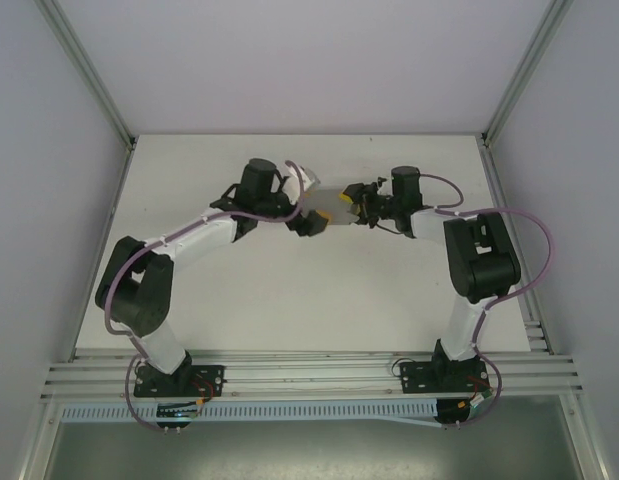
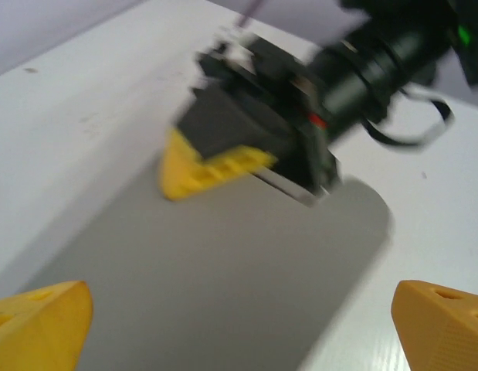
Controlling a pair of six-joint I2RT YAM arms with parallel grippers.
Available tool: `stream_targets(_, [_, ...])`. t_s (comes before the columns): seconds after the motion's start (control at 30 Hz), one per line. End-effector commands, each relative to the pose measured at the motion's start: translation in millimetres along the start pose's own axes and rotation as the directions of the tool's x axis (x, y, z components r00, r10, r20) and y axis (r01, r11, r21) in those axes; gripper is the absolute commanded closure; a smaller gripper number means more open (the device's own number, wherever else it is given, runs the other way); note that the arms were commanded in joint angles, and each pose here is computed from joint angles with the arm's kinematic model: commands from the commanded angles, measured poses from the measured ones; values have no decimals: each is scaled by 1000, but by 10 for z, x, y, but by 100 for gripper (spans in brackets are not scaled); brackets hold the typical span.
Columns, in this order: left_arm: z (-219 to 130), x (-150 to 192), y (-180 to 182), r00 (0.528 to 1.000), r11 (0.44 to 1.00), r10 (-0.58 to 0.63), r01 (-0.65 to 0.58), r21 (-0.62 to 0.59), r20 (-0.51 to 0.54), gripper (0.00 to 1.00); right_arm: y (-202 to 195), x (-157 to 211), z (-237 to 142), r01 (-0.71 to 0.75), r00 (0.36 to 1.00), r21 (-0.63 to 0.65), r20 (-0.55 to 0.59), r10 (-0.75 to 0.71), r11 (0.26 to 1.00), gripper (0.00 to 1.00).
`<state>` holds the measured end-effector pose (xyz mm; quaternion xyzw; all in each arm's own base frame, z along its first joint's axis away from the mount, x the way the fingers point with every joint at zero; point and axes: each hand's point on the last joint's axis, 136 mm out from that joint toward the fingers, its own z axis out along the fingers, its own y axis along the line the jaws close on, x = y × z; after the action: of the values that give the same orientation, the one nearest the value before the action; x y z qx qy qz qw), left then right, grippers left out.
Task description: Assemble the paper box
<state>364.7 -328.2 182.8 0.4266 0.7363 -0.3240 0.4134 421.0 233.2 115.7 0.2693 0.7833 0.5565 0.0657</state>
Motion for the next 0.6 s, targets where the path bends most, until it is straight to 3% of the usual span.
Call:
stream_targets(0.0, [-178, 18, 23, 983, 982, 182, -182, -44, -9, 1, 43, 26, -95, -202, 978, -3, -51, 202, 979, 75])
stream_targets(0.17, [-135, 31, 219, 957, 947, 278, -288, -143, -86, 2, 188, 11, -63, -314, 947, -49, -91, 309, 948, 82])
stream_targets(0.47, [-44, 13, 370, 900, 900, 385, -415, -134, -203, 2, 272, 252, -119, -364, 922, 6, -137, 361, 931, 85])
stream_targets(0.57, [-27, 37, 212, 884, 900, 413, -432, -49, -218, 1, 313, 287, -141, -385, 915, 0, -130, 382, 923, 85])
